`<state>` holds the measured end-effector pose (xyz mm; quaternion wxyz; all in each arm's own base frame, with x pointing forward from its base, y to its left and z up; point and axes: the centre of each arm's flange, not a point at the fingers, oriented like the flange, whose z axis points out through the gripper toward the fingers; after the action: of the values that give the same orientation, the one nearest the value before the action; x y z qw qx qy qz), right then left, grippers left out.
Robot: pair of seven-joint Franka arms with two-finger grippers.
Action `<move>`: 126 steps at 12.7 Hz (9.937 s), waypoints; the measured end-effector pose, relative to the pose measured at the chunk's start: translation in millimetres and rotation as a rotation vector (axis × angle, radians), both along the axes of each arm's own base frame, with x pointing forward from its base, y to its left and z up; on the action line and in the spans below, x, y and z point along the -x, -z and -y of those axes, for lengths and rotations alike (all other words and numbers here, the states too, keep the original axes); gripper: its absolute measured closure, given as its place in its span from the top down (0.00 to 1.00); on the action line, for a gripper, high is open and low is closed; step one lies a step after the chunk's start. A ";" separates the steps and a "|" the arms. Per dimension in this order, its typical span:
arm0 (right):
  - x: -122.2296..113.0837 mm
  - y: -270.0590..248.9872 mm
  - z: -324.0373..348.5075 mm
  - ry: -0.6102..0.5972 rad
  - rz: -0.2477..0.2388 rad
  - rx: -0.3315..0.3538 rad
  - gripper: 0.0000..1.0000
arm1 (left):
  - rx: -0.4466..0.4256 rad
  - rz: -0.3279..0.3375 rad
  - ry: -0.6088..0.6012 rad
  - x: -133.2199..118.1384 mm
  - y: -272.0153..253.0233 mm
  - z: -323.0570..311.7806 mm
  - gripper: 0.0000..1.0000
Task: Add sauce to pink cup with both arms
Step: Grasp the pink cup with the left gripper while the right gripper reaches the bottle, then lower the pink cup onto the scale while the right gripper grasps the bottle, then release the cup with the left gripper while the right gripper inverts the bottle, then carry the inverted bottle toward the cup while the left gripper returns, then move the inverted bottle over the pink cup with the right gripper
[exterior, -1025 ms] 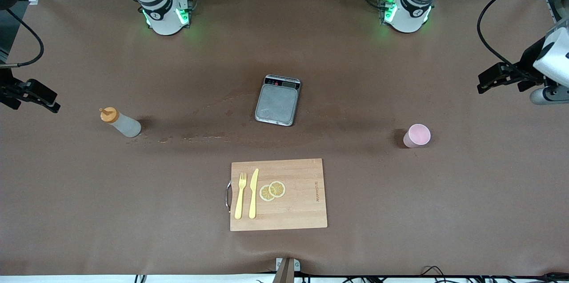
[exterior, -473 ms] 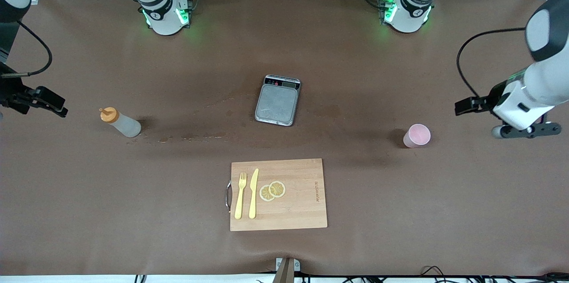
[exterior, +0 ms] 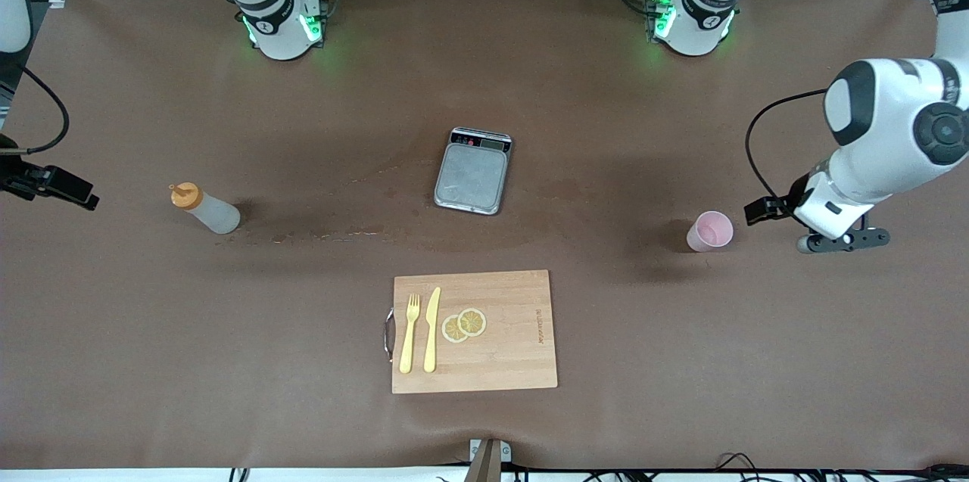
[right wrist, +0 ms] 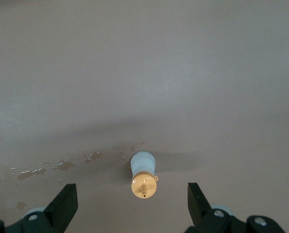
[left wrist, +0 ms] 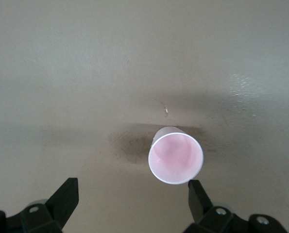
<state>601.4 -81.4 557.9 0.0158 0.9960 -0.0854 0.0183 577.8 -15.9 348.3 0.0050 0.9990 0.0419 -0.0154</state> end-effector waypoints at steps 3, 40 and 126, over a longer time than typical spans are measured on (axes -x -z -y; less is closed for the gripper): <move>-6.3 8.9 4.8 0.007 -0.012 0.001 1.00 | 0.009 -0.002 0.004 1.1 39.4 2.8 1.00; 23.0 345.7 201.6 0.824 -0.526 -0.630 1.00 | 0.061 -0.083 -0.330 146.2 14.2 458.7 0.03; -30.6 202.4 -246.5 1.159 -0.620 0.156 0.44 | -0.022 0.025 0.045 15.4 -261.2 38.4 1.00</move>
<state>632.0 165.2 355.5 0.1191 0.7438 -0.5977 -0.2746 562.4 -54.2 609.5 -0.0056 0.9998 0.0198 -0.0026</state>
